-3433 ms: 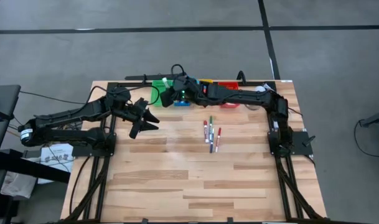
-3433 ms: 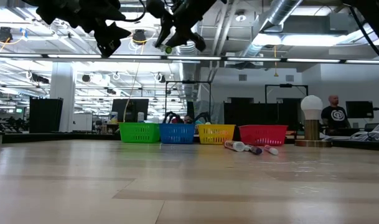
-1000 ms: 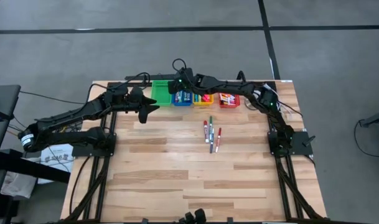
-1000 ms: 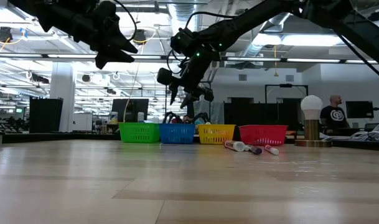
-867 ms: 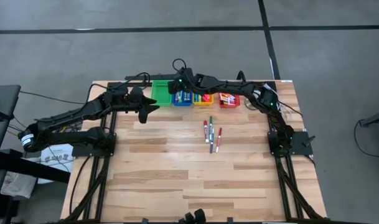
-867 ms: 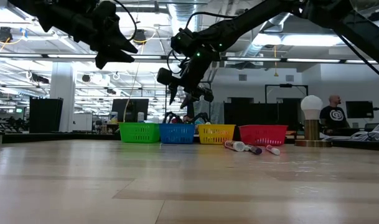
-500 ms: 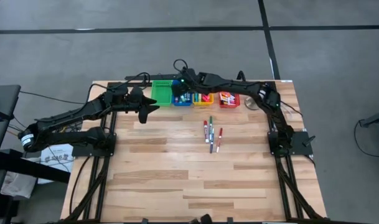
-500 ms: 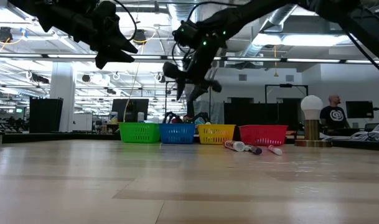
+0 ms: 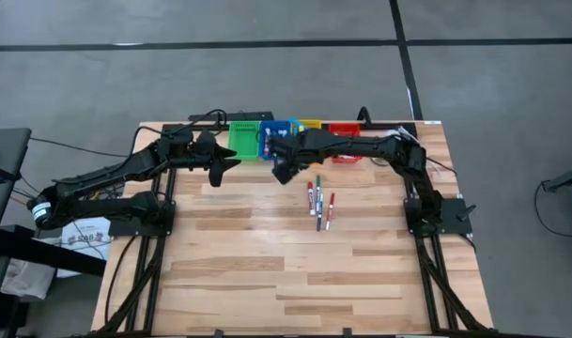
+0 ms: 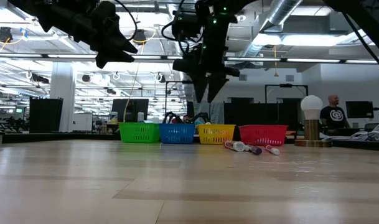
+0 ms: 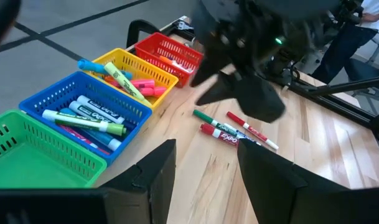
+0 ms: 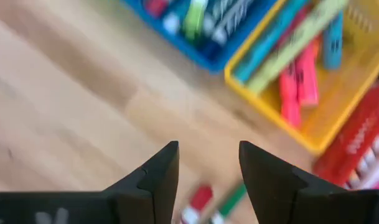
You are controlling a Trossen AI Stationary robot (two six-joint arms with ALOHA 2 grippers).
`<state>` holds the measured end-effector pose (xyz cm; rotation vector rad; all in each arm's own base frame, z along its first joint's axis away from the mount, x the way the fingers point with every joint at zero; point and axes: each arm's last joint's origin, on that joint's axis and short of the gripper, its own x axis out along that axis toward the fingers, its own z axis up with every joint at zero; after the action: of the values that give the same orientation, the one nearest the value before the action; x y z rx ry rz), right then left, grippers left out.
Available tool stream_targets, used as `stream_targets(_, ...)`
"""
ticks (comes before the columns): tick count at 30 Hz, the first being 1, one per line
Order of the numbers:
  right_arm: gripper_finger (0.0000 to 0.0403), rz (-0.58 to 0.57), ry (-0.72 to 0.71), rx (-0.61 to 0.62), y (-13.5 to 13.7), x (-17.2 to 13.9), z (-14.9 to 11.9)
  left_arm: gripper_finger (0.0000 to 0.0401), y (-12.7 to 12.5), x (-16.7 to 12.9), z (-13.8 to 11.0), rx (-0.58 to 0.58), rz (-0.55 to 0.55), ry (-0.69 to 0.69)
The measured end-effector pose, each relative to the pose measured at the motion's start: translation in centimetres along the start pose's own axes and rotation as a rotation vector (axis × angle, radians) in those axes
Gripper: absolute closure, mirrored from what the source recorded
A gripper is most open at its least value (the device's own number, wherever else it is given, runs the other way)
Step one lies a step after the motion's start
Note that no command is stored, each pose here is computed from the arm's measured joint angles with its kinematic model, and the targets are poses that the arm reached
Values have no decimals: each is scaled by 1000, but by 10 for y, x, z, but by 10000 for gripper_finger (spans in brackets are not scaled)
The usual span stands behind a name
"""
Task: Pick & Place Markers
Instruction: Put the red dry erase marker into the blue basket
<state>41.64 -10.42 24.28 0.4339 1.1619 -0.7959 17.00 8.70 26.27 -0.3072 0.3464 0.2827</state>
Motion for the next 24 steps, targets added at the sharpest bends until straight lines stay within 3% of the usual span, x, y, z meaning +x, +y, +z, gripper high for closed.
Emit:
stream_targets(6, 256, 4, 167, -5, 7, -6, -22, 229, 0, 0, 0, 0, 0, 0)
stream_targets(13, 270, 79, 294, 173, 8, -6, -26, 229, 0, 0, 0, 0, 0, 0)
stream_targets(16, 273, 69, 320, 176, 7, -6, -29, 229, 0, 0, 0, 0, 0, 0)
stream_targets(24, 275, 26, 367, 191, 5, 30, -50, 229, 0, 0, 0, 0, 0, 0)
